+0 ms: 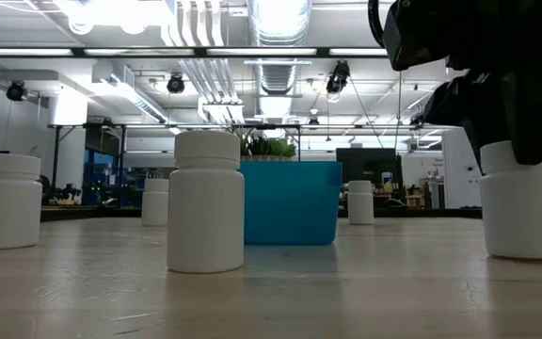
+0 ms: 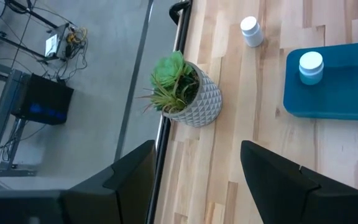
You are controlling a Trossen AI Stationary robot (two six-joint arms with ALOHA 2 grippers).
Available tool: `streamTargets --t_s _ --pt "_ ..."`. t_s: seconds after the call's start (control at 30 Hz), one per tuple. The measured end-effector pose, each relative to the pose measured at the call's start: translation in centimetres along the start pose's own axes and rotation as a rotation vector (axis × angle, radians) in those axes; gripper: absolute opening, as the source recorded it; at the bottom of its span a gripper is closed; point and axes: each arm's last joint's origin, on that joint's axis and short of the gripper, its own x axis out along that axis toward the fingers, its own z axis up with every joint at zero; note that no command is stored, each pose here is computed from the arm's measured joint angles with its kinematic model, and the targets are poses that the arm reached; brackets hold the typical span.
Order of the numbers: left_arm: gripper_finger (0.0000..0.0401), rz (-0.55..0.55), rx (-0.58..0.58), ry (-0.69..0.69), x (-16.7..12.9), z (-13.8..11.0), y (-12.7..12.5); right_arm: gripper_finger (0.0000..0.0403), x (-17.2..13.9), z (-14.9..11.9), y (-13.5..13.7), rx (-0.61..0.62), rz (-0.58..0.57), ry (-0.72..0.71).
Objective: Pick and place pill bottles into a basket
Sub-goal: Put the white medicine bottle into the blue bin
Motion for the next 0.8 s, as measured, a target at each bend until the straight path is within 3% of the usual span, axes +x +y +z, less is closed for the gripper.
streamTargets --t_s 0.13,0.47,0.8 --pt "0.0219 0.000 0.000 0.000 0.0 0.0 0.0 0.0149 0.0 0.1 -0.1 0.006 0.005 0.003" --pt "0.0219 0.000 0.000 0.001 0.0 0.0 0.0 0.0149 -0.7 0.9 -1.4 -0.012 0.035 0.016" --pt "0.0219 0.015 -0.027 0.003 0.1 0.0 0.0 0.0149 -5.2 1.3 -4.9 -0.084 0.000 -0.043"
